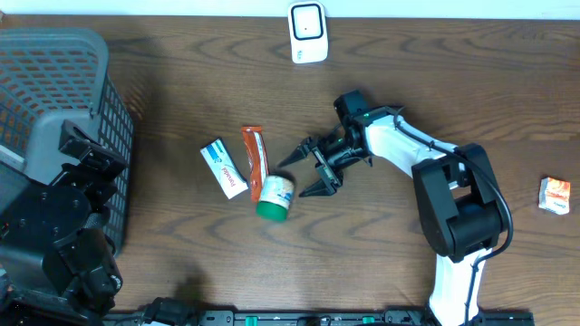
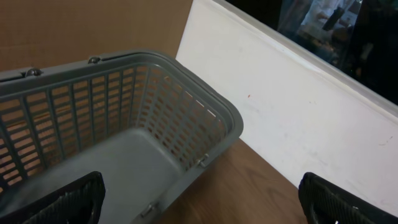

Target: Scan the item barcode

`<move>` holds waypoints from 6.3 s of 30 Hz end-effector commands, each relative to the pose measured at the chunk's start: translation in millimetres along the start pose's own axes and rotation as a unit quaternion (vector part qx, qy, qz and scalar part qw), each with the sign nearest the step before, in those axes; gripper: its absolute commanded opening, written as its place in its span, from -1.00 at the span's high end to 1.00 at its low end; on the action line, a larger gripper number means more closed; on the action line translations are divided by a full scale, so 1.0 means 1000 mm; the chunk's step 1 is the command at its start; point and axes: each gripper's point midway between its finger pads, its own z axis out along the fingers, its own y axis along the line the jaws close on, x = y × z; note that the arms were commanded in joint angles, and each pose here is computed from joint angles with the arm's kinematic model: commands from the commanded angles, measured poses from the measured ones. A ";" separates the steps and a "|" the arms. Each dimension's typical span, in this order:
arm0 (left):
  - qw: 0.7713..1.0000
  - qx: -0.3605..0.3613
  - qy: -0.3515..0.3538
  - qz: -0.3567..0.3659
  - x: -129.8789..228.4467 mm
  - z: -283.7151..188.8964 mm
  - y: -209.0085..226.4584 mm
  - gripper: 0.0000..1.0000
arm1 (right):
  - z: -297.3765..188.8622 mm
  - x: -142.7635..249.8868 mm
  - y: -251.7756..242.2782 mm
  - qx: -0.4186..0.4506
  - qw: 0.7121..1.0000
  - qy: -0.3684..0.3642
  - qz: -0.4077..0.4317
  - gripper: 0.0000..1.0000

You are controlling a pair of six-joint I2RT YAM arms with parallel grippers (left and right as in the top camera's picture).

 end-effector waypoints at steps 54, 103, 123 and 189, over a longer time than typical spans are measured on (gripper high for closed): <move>1.000 -0.008 -0.004 0.008 -0.001 0.001 0.003 -0.99 | 0.012 0.115 -0.019 0.328 0.789 -0.397 -0.335 -0.72; 1.000 -0.008 -0.004 0.008 -0.001 0.001 0.003 -0.99 | 0.083 0.040 -0.049 0.305 0.843 -0.414 -0.156 -0.56; 1.000 -0.008 -0.004 0.008 -0.001 0.001 0.003 -0.99 | 0.089 0.033 -0.060 0.322 0.842 -0.407 -0.147 -0.46; 1.000 -0.008 -0.004 0.008 -0.001 0.001 0.003 -0.99 | -0.001 0.036 -0.002 0.179 0.956 -0.206 -0.112 -0.30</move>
